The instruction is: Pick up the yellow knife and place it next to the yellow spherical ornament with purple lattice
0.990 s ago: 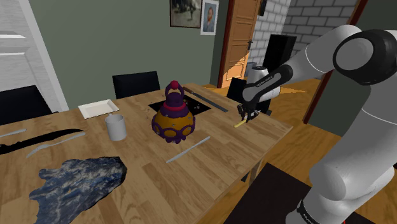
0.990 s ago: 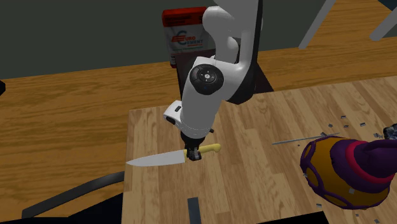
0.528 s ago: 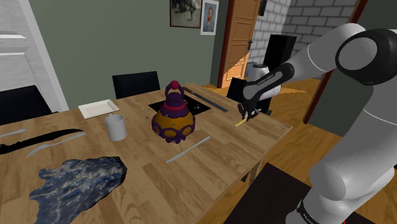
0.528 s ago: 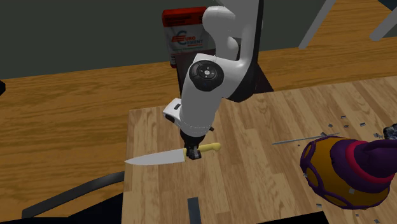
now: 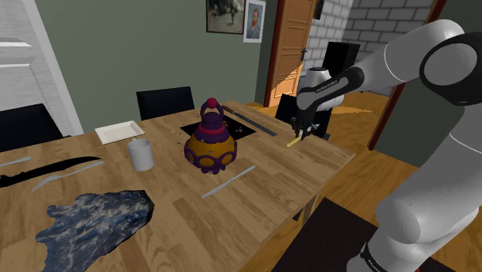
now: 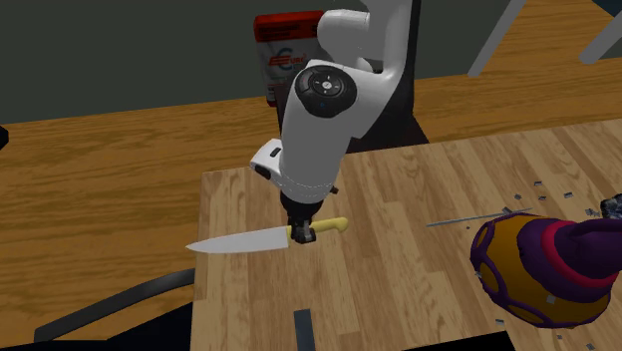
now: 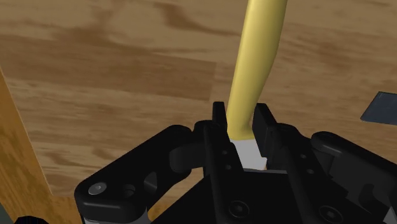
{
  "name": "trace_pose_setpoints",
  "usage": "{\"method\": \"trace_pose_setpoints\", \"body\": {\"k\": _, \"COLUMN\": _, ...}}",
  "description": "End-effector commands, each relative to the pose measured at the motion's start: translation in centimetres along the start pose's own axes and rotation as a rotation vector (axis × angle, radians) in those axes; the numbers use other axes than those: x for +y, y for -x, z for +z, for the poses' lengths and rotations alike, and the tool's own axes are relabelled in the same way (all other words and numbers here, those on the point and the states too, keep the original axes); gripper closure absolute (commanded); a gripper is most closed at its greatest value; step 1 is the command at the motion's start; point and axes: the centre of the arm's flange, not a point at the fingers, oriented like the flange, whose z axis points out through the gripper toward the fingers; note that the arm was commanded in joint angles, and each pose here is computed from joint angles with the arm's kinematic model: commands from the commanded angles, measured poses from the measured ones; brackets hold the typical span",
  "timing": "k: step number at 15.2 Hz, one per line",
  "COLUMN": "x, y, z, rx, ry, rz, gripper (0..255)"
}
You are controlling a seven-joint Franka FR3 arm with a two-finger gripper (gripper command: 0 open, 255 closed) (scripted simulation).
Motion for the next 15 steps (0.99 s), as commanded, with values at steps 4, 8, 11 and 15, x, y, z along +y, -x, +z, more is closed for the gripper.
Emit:
{"method": "trace_pose_setpoints", "body": {"k": 4, "x": -0.2, "y": -0.5, "z": -2.5, "rx": 0.000, "ry": 0.000, "rz": 0.000, "gripper": 255}}
{"method": "trace_pose_setpoints", "body": {"k": 8, "x": -0.3, "y": -0.8, "z": -4.6, "rx": 0.000, "ry": 0.000, "rz": 0.000, "gripper": 255}}
{"method": "trace_pose_setpoints", "body": {"k": 11, "x": -0.4, "y": -1.1, "z": -6.2, "rx": 0.000, "ry": 0.000, "rz": 0.000, "gripper": 255}}
{"method": "trace_pose_setpoints", "body": {"k": 15, "x": -0.5, "y": -1.5, "z": -8.3, "rx": 0.000, "ry": 0.000, "rz": 0.000, "gripper": 255}}
